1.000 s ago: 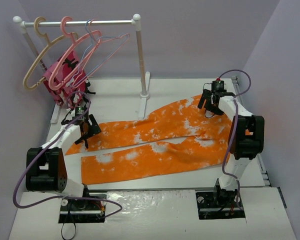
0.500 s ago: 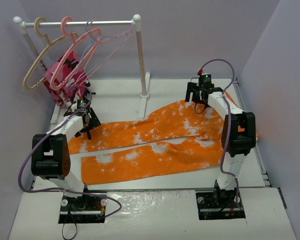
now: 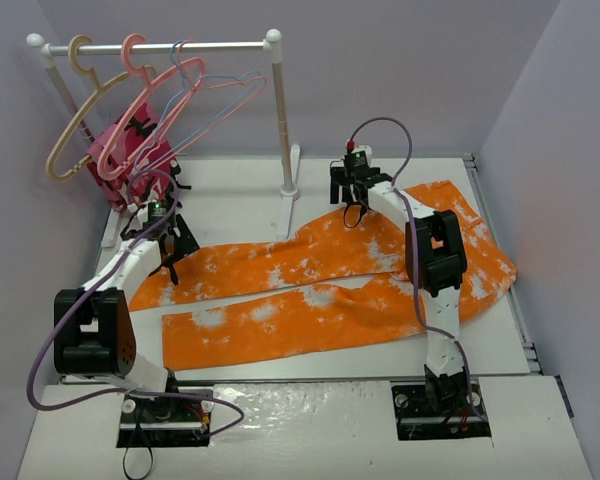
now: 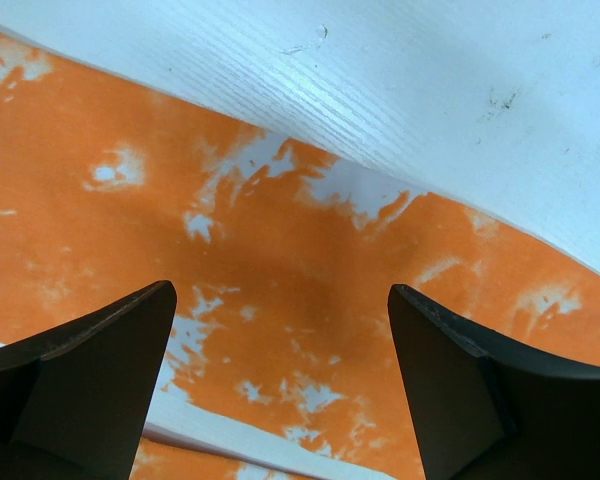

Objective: Place the trousers on the hanger
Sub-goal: Flatten out the trousers at the center of the board.

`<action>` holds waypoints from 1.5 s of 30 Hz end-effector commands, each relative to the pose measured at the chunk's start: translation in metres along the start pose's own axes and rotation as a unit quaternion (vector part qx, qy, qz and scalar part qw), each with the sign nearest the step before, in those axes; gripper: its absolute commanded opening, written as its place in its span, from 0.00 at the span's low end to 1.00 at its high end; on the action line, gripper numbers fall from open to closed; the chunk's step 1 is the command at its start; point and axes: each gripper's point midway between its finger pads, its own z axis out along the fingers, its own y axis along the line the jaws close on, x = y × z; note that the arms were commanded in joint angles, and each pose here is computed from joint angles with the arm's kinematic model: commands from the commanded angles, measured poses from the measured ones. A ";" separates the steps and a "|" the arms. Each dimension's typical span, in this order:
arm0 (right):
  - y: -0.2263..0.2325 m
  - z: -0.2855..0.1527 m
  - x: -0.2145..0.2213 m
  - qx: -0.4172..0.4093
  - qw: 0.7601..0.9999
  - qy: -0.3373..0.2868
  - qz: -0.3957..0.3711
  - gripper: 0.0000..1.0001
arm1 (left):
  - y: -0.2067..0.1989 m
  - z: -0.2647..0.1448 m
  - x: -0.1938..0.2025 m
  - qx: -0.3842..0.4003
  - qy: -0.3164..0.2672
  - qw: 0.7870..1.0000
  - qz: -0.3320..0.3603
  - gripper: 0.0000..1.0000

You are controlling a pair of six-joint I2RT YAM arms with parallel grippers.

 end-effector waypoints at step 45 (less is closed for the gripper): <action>-0.081 -0.012 0.049 0.070 0.992 0.026 0.099 0.00 | -0.077 0.045 -0.022 0.003 0.013 0.998 -0.067 0.86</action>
